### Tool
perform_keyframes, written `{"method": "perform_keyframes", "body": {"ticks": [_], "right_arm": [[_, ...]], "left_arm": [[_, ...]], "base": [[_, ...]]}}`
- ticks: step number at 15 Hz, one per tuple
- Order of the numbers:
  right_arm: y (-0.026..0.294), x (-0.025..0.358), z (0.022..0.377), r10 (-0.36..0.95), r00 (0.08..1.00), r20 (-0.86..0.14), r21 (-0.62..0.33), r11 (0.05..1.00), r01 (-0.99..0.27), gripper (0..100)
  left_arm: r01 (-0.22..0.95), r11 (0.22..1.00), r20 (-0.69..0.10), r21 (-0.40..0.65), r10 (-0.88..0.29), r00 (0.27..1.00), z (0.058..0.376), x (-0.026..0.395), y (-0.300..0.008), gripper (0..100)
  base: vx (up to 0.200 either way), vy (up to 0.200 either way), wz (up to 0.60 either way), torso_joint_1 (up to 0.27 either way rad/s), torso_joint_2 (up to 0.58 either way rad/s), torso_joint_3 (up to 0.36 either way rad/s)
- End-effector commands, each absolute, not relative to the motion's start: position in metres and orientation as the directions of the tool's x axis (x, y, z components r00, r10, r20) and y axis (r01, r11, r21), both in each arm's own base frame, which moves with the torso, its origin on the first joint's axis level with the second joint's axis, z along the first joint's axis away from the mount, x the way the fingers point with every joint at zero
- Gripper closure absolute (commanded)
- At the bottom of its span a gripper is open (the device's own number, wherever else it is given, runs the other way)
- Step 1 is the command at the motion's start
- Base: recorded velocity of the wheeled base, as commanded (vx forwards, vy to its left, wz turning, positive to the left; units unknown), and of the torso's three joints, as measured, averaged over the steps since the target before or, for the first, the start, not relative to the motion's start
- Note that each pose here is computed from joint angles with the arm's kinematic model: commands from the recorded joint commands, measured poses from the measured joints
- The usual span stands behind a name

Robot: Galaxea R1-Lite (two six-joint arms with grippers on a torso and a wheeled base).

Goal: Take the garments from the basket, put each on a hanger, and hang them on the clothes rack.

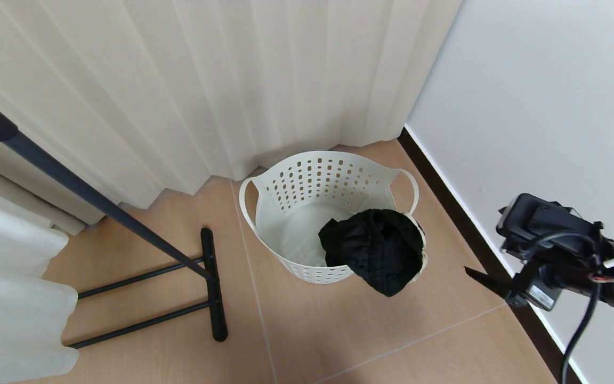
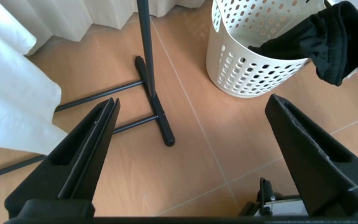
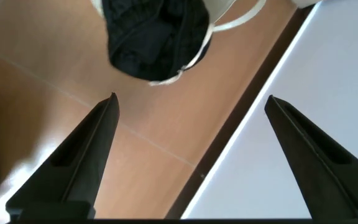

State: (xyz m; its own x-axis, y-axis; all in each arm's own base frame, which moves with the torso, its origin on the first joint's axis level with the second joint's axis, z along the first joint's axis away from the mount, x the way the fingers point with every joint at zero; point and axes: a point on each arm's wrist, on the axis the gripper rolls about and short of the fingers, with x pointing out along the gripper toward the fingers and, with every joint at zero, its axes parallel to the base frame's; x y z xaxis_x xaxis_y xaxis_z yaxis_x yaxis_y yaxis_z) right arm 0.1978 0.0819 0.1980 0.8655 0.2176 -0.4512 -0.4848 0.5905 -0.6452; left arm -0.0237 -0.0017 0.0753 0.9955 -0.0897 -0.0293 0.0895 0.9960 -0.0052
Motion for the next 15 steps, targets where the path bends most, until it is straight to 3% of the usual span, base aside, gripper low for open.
{"method": "perform_keyframes", "body": {"ticks": [1,11,15], "right_arm": [[0.101,0.242,0.178,0.189,0.858,-0.478,-0.683,0.533,-0.499,0],[0.142,0.335,0.155,0.115,0.876,-0.468,-0.718,0.529,-0.453,0],[0.154,0.355,0.152,0.123,0.882,-0.455,-0.720,0.533,-0.445,0]], "left_arm": [[0.089,0.996,-0.029,-0.005,-0.089,0.996,0.075,-0.024,-0.002,0],[0.089,0.996,-0.029,-0.005,-0.089,0.996,0.075,-0.024,-0.002,0],[0.090,0.996,-0.029,-0.005,-0.090,0.995,0.075,-0.024,-0.002,0]], "base": [[0.000,0.000,0.00,0.000,0.00,0.000],[0.000,0.000,0.00,0.000,0.00,0.000],[0.000,0.000,0.00,0.000,0.00,0.000]]}}
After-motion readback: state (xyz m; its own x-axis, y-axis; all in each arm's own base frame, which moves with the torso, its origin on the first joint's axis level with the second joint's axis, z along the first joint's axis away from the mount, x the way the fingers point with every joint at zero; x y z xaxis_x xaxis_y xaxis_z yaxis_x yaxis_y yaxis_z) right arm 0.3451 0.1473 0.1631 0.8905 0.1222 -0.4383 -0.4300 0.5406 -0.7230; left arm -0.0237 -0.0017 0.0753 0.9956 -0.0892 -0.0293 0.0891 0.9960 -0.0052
